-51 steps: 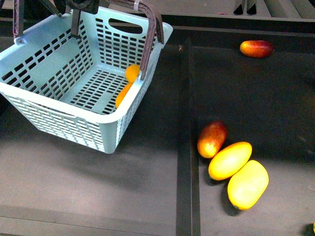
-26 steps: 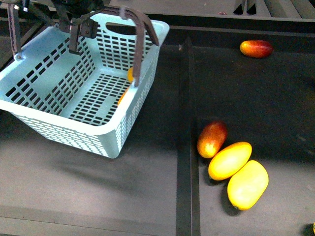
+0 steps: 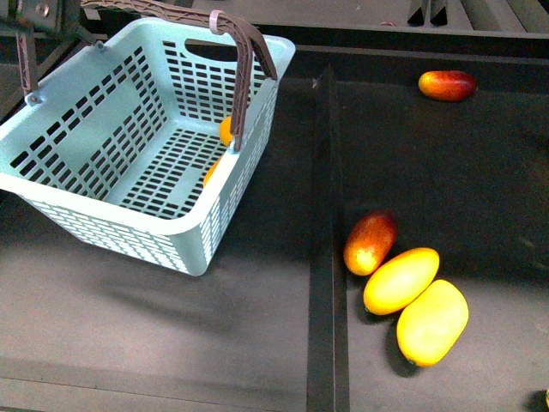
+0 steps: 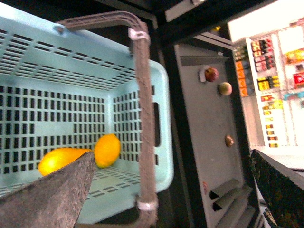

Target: Pick lemon and mango into basket

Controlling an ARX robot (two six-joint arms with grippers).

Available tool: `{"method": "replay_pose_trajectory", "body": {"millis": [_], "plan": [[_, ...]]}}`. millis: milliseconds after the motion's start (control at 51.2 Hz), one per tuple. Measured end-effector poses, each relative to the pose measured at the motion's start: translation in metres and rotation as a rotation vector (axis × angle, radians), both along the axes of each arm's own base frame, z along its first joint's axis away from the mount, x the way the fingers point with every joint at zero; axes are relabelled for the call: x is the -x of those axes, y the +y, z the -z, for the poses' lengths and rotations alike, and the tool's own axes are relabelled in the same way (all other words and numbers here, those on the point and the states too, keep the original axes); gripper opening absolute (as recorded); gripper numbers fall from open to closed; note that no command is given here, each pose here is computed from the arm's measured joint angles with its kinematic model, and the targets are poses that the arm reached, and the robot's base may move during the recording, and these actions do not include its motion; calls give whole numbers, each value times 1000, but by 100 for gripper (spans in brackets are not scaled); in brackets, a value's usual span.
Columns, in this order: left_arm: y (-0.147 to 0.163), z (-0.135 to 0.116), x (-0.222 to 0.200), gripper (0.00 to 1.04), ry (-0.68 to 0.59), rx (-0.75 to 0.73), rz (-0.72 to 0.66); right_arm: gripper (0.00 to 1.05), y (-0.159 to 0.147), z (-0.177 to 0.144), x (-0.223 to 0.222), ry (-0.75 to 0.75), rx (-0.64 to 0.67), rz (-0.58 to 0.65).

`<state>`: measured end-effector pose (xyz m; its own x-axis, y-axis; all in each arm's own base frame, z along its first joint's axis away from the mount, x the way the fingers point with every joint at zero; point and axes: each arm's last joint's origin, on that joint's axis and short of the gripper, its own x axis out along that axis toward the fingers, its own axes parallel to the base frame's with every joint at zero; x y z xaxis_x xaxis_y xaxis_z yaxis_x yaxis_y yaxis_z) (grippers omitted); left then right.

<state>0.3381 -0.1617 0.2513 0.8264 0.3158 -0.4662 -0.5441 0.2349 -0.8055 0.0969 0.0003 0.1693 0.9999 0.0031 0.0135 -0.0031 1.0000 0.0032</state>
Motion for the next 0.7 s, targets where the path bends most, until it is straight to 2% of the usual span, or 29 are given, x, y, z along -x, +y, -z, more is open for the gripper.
{"method": "replay_pose_trajectory", "body": {"millis": [117,156,195,235,254,293,411,586,704], "plan": [[-22,-31,2,97,-75,9,83,96,0,0,0,0,0,0],[-18,-31,4,88,-171,-35,268,96,0,0,0,0,0,0],[-1,-24,15,77,-295,-220,430,96,0,0,0,0,0,1],[18,-16,28,68,-340,-468,499,96,0,0,0,0,0,2],[25,-12,33,64,-352,-534,505,96,0,0,0,0,0,2],[40,-6,43,57,-346,-721,521,96,0,0,0,0,0,2],[72,10,69,38,-289,-1017,549,96,0,0,0,0,0,0],[106,40,109,3,-234,-1156,608,96,0,0,0,0,0,0],[126,53,135,3,-223,-1177,603,96,0,0,0,0,0,0]]}}
